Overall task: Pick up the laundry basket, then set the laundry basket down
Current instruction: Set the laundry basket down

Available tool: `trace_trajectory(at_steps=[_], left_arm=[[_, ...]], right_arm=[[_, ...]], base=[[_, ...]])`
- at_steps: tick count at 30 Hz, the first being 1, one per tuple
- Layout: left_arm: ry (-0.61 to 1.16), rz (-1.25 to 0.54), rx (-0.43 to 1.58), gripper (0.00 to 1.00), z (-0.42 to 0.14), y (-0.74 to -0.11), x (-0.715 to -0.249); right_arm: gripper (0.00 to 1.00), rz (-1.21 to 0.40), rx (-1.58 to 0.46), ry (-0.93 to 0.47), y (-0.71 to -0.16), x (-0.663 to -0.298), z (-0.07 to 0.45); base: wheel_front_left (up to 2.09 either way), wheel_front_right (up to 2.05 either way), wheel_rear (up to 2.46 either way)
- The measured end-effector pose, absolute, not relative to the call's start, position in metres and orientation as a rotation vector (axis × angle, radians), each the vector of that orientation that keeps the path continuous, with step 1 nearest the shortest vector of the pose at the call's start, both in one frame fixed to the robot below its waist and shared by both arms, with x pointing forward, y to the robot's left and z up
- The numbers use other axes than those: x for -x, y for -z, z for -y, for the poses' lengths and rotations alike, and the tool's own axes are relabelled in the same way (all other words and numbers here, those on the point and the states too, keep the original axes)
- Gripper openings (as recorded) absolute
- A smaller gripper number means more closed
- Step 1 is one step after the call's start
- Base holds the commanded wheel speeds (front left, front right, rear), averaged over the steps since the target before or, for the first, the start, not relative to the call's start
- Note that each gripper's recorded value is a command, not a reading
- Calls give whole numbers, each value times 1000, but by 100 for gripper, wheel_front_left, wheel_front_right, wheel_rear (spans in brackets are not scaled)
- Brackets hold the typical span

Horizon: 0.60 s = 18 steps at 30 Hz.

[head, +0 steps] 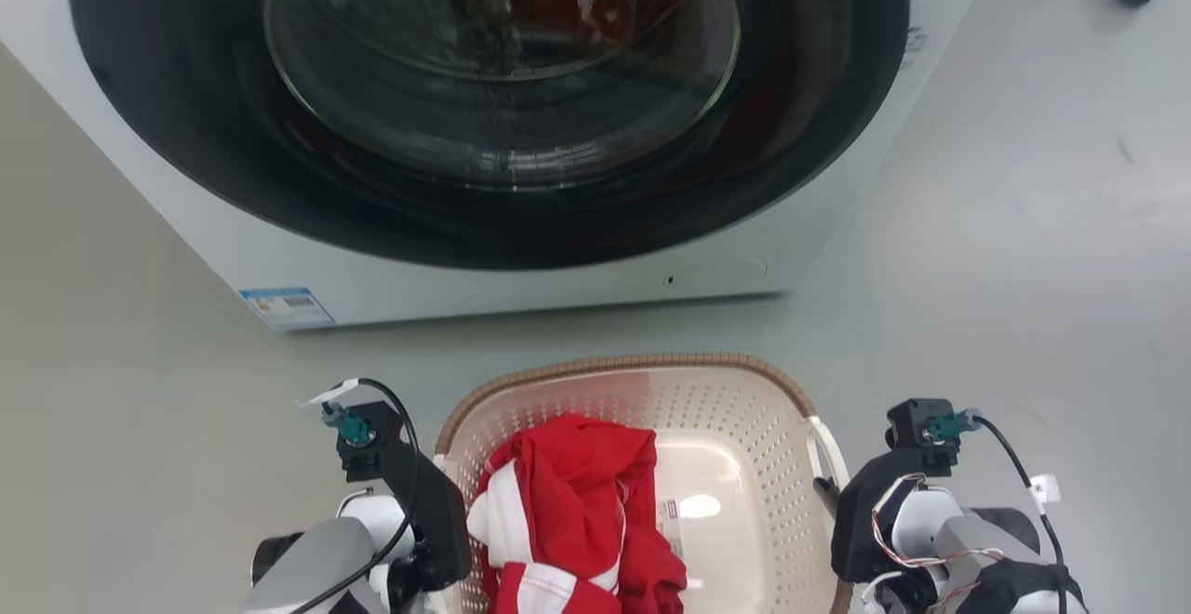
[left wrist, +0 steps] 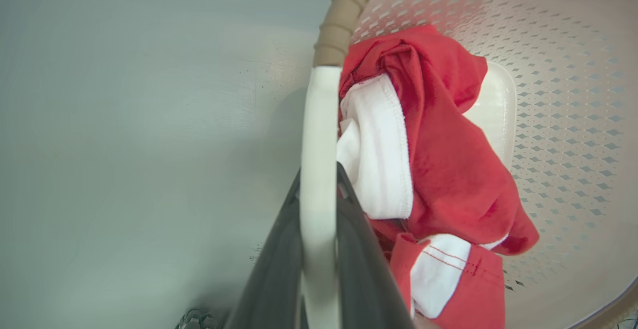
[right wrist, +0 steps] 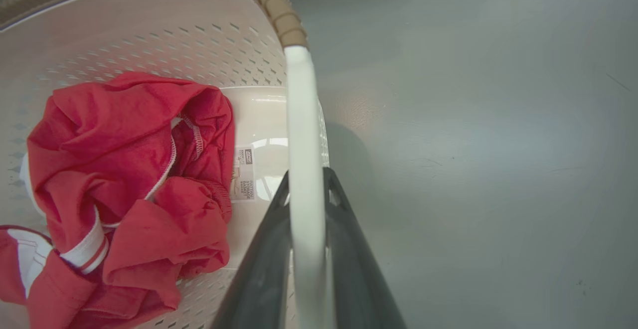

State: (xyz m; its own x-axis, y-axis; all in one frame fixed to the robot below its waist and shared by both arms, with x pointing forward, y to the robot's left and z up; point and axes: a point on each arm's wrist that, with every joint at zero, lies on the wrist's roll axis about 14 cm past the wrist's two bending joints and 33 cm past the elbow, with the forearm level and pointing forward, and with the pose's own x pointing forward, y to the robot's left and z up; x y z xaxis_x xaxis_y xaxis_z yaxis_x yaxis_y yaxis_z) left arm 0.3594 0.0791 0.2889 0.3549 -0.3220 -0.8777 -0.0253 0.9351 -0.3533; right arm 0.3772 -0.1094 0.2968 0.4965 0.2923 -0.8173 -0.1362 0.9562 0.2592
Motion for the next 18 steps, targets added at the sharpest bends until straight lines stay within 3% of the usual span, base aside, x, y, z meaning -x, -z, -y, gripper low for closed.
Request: trace_trajectory(at_steps=[18], left_arm=[[171, -1182, 308, 0, -81, -237, -403]], right_arm=[[0, -1043, -126, -302, -241, -416, 105]], base=[[0, 0, 0]])
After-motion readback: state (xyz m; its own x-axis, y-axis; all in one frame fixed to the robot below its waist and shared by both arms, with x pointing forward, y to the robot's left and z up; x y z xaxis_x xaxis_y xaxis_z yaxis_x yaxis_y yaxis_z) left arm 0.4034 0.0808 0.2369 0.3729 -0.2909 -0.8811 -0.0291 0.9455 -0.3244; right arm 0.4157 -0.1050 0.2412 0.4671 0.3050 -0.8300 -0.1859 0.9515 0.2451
